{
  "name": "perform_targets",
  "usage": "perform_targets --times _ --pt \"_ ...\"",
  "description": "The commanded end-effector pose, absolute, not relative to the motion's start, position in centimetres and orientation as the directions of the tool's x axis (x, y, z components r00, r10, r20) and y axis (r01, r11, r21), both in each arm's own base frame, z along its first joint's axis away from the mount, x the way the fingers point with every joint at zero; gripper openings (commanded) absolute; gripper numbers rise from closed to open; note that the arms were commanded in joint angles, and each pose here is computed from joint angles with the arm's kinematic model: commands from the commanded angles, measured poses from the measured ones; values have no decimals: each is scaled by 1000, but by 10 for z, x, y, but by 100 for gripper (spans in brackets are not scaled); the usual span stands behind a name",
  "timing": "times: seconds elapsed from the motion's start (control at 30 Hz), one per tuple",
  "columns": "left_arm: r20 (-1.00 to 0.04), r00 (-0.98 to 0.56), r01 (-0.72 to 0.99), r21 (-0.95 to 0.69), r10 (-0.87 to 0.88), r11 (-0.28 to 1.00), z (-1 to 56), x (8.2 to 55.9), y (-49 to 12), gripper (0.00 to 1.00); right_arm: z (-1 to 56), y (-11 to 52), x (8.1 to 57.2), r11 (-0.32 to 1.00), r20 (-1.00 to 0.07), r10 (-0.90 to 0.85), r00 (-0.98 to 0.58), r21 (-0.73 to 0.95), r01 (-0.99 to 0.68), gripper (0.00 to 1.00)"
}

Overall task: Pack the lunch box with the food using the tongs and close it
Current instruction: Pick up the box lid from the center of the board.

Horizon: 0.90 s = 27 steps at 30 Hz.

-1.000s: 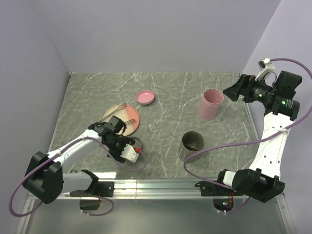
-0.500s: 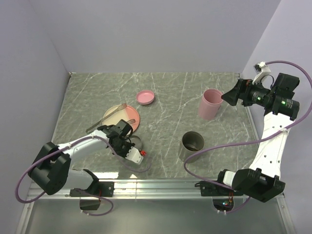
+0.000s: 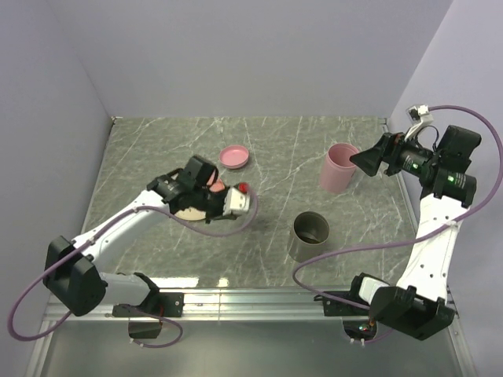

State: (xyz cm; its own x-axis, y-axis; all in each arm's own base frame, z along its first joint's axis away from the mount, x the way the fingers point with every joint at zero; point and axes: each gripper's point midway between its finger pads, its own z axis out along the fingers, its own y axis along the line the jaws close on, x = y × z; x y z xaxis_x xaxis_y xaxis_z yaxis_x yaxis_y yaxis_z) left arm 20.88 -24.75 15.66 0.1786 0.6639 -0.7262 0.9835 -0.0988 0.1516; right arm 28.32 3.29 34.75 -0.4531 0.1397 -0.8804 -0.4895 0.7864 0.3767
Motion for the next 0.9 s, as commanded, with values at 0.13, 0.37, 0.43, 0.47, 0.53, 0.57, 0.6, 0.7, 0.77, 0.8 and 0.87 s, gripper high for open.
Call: perform_targets --times 0.13,0.37,0.43,0.47,0.53,0.57,0.6,0.7,0.77,0.8,0.87 --pt "-974 -5 1000 1 227 26 310 203 -304 0 403 58 284 700 -927 241 -289 372 -610 100" --pt "-982 -161 987 -162 -102 4 408 202 -309 0 419 91 283 622 -917 317 -242 393 -677 100" --pt "-944 -269 962 -273 -190 -8 434 207 -303 0 432 97 285 610 -923 340 -181 363 -704 100" --pt "-937 -223 974 -224 -269 -29 455 210 -300 1 430 100 284 589 -903 379 -205 405 -699 100" --pt "-882 -324 943 -331 -344 -39 472 219 -294 0 443 107 286 578 -898 415 -145 384 -720 99" --pt "-872 -312 947 -318 -378 -48 481 222 -293 0 449 112 285 552 -883 449 -136 394 -735 99" --pt "-854 -336 937 -346 -396 -51 485 226 -293 0 452 118 284 519 -871 467 -155 412 -749 99" --pt "-829 -358 929 -361 -429 -77 495 227 -293 0 461 129 288 402 -804 545 -238 499 -768 97" --pt "-810 -381 919 -384 -447 -88 498 229 -292 0 462 136 296 340 -761 577 -297 554 -760 97" --pt "-794 -403 909 -404 -455 -100 500 229 -292 0 468 144 295 315 -770 568 -289 528 -789 97" --pt "-777 -413 902 -420 -475 -98 504 234 -292 0 475 168 300 244 -762 551 -341 537 -807 96"
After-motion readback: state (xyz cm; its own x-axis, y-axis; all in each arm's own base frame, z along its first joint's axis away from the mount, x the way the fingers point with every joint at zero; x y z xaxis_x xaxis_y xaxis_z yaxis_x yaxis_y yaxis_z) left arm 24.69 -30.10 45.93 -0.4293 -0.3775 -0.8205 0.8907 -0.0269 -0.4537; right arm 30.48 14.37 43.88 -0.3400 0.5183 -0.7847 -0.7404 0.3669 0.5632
